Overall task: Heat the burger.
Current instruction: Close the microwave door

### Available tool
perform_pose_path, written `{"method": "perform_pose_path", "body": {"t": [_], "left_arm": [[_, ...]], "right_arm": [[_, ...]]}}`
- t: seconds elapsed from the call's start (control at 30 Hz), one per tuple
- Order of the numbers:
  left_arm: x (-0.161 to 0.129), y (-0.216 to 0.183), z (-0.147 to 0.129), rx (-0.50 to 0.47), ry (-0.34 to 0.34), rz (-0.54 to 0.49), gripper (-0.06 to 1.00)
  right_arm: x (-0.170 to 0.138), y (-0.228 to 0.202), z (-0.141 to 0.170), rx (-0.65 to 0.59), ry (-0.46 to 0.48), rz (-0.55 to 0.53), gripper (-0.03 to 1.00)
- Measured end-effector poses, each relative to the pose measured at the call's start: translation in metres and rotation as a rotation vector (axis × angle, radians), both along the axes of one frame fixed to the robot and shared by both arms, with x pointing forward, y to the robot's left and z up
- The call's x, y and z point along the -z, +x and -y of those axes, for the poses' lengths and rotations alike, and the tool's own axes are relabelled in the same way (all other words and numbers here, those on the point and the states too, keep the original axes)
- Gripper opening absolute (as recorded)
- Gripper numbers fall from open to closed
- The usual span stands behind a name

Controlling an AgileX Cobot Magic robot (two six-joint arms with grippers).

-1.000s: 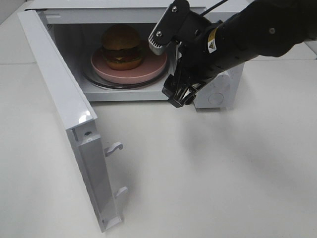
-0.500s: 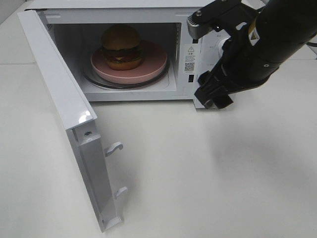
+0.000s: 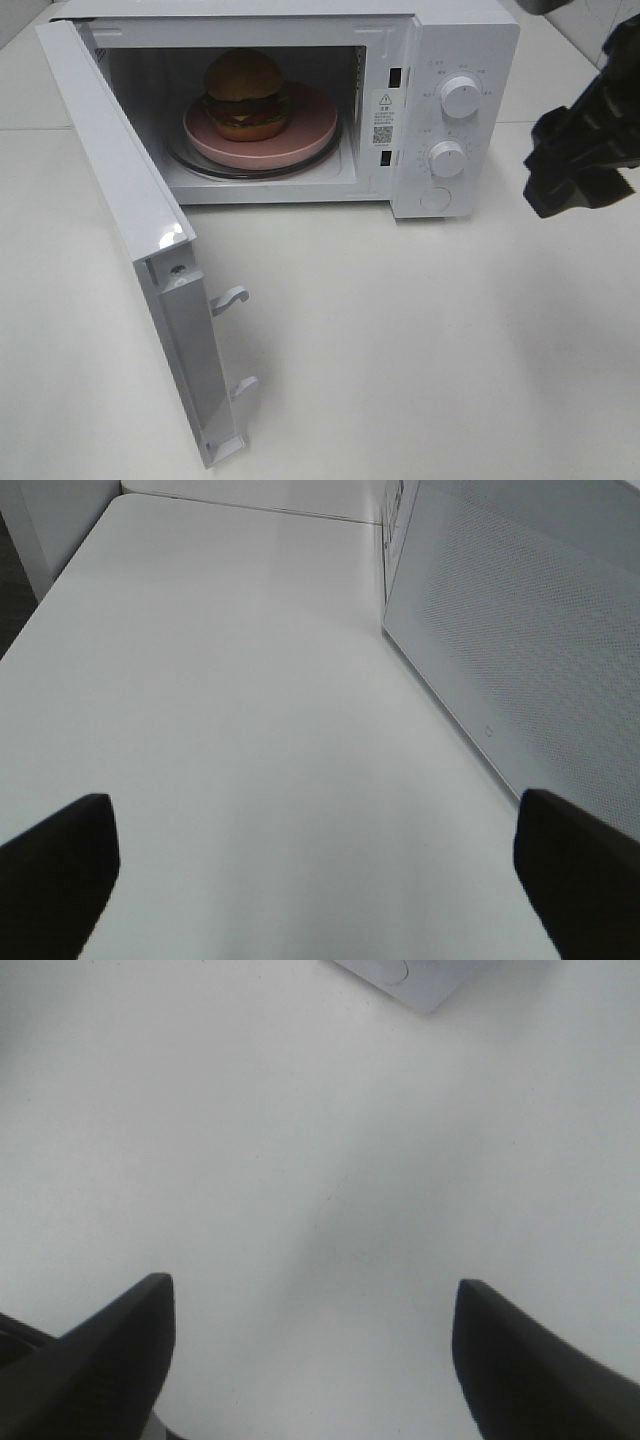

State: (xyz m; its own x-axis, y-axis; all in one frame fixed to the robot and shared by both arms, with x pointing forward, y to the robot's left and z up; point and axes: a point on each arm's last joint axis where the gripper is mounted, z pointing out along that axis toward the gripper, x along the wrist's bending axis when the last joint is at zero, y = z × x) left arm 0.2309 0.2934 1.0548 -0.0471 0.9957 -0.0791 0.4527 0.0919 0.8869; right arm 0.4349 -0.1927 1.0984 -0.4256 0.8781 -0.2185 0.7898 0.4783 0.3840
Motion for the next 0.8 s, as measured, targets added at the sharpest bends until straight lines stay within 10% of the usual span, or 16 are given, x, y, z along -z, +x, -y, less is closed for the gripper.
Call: {"method": "perform_pose_path", "body": {"t": [0.8], "left_arm": [[0.0, 0.0, 0.0, 0.0, 0.0, 0.0, 0.99]], "right_arm": [[-0.035, -0.116, 0.079, 0.021, 0.156, 0.199, 0.76]]}}
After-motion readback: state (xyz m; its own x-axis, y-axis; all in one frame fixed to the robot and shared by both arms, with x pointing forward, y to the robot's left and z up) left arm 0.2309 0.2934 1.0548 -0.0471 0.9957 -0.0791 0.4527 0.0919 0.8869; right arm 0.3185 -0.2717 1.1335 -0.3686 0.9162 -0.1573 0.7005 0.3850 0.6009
